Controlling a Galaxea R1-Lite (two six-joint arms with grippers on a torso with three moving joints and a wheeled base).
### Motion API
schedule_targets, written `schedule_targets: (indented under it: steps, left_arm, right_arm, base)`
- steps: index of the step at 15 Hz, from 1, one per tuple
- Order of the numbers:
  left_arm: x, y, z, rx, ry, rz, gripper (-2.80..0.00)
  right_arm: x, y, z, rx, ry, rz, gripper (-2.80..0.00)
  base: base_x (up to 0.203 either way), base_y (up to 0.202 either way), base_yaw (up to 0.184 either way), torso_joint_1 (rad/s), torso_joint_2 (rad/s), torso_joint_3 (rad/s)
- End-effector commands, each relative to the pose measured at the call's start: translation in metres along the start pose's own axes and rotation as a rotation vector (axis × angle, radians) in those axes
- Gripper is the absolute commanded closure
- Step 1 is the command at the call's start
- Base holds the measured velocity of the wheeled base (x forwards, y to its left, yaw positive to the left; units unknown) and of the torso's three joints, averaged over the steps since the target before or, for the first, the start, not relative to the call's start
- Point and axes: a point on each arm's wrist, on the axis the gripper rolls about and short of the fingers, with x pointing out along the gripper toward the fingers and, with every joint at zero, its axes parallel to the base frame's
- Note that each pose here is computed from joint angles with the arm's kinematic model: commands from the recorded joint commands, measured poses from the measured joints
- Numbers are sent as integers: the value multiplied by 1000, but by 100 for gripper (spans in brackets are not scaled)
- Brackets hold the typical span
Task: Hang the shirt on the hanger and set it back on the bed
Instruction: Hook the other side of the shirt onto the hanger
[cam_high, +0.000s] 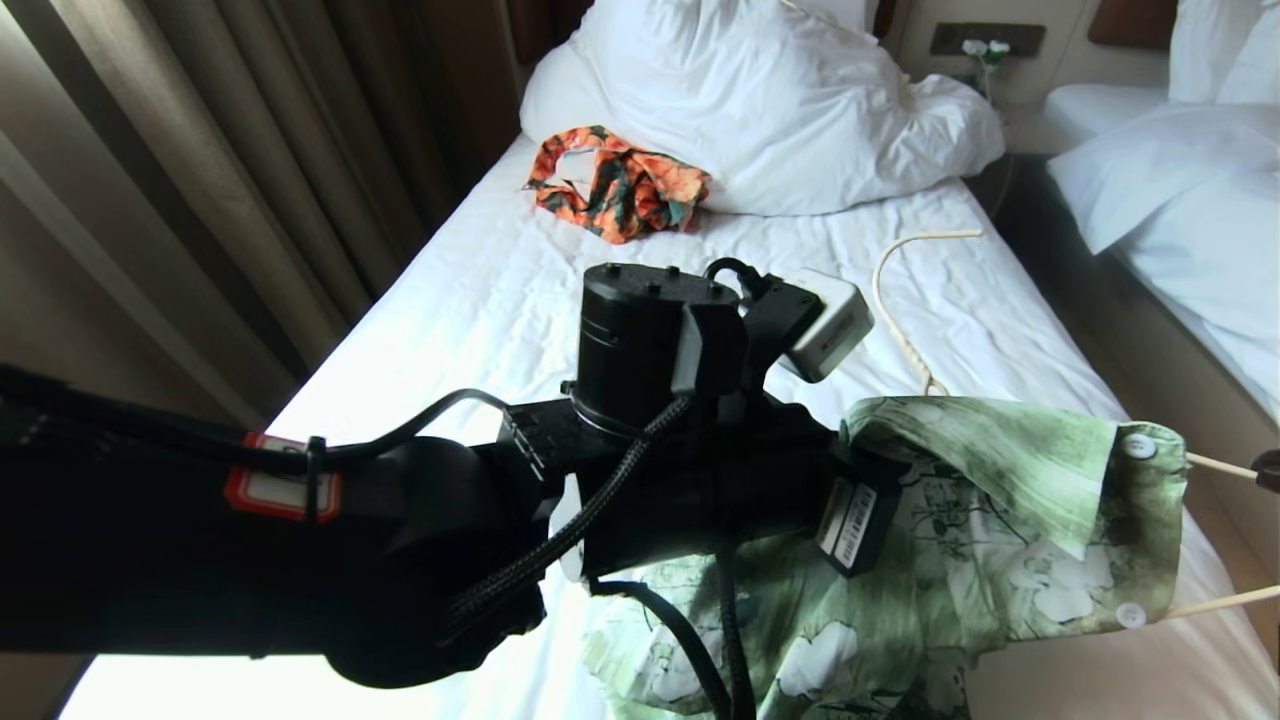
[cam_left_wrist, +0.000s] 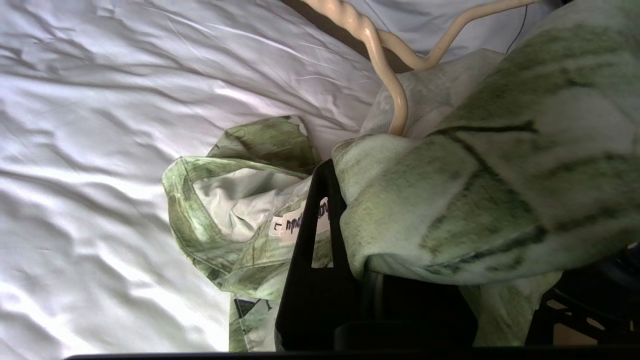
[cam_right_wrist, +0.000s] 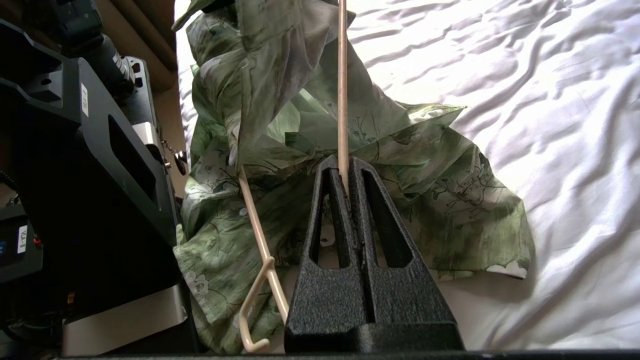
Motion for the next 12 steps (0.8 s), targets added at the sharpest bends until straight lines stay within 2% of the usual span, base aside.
schedule_targets:
  steps: [1,5,9,12]
  left_arm:
    - [-5,-5,7,4,-27,-13,0]
    - [-11,-28,13,15,-42,-76,0]
    - [-9,-57,-3,16,13,-156,0]
    - [-6,-68,-10,18,34,-187,0]
  right_arm:
    - [2,-3,-1,4,-8,11,0]
    - [8,-11,-4,17,-14,47,0]
    - [15,-13,-4,16,-18,86,0]
    - [15,-12,-4,7,-18,87,0]
  base:
    - [0,0,0,0,0,0]
    - [0,0,0,0,0,0]
    - [0,0,0,0,0,0]
    - [0,0,0,0,0,0]
